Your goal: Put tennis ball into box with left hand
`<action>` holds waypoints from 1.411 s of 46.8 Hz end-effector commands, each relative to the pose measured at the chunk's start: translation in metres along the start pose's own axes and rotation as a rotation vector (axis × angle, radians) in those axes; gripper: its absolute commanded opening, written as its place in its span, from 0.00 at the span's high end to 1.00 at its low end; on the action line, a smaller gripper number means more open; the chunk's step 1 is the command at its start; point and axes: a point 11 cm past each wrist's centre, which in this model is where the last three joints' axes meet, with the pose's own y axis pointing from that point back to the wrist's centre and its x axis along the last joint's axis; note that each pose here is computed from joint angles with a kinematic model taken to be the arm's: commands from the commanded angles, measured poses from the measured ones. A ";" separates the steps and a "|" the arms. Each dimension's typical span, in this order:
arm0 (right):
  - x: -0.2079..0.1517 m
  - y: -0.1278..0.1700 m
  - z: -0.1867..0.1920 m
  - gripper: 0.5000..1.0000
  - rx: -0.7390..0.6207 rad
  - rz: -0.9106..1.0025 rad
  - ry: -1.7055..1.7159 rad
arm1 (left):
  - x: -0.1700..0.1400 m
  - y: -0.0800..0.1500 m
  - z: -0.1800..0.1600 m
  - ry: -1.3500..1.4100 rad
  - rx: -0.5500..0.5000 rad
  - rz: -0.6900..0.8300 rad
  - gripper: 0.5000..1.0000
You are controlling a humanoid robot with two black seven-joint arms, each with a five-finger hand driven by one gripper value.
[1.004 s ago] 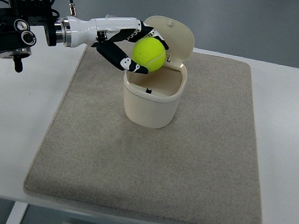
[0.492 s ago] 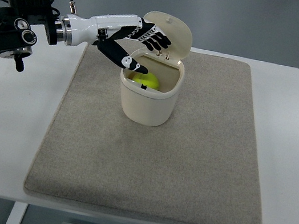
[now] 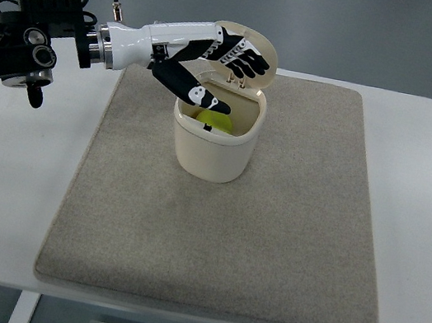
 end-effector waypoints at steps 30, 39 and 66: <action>0.000 0.000 0.000 0.12 0.000 0.000 0.000 | 0.111 0.029 -0.012 0.351 -0.188 0.761 0.40; 0.000 0.000 0.000 0.12 0.000 -0.001 0.000 | 0.153 0.069 -0.023 0.542 -0.265 0.987 0.40; 0.000 0.000 0.000 0.12 0.000 0.000 0.000 | 0.184 0.145 -0.081 0.798 -0.287 1.319 0.39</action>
